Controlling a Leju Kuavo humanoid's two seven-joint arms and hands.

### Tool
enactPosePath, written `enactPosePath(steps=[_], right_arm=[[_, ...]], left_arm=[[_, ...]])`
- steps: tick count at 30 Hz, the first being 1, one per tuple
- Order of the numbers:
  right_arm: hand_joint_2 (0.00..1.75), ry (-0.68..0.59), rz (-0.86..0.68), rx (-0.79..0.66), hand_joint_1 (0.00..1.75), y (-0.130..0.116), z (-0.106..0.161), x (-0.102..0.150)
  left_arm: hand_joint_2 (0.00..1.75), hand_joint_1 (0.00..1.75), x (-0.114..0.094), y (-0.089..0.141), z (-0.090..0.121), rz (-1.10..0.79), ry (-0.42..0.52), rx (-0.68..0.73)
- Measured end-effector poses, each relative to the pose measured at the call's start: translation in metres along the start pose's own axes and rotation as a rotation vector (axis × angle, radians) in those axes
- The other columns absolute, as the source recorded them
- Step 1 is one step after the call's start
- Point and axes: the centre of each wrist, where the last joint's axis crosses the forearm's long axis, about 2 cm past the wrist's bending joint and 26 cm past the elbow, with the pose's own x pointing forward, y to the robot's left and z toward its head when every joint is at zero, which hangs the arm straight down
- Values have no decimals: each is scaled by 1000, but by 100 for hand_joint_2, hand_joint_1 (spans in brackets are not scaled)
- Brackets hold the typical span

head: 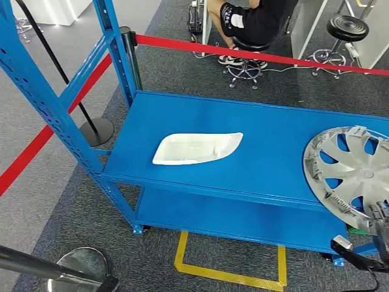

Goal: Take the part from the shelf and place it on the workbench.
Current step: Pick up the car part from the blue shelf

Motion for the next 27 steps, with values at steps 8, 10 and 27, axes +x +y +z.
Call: enactPosePath(steps=[8,10,27], right_arm=[[175,0,17,-43,175,3,5,6],[131,-5,8,-51,175,3,7,7],[0,-63,-436,-176,175,-16,32,13]], left_arm=[[0,0,0,-1,0,0,4,-5],[0,0,0,-2,0,3,5,-6],[175,0,-3,-1,1,36,-114,16]])
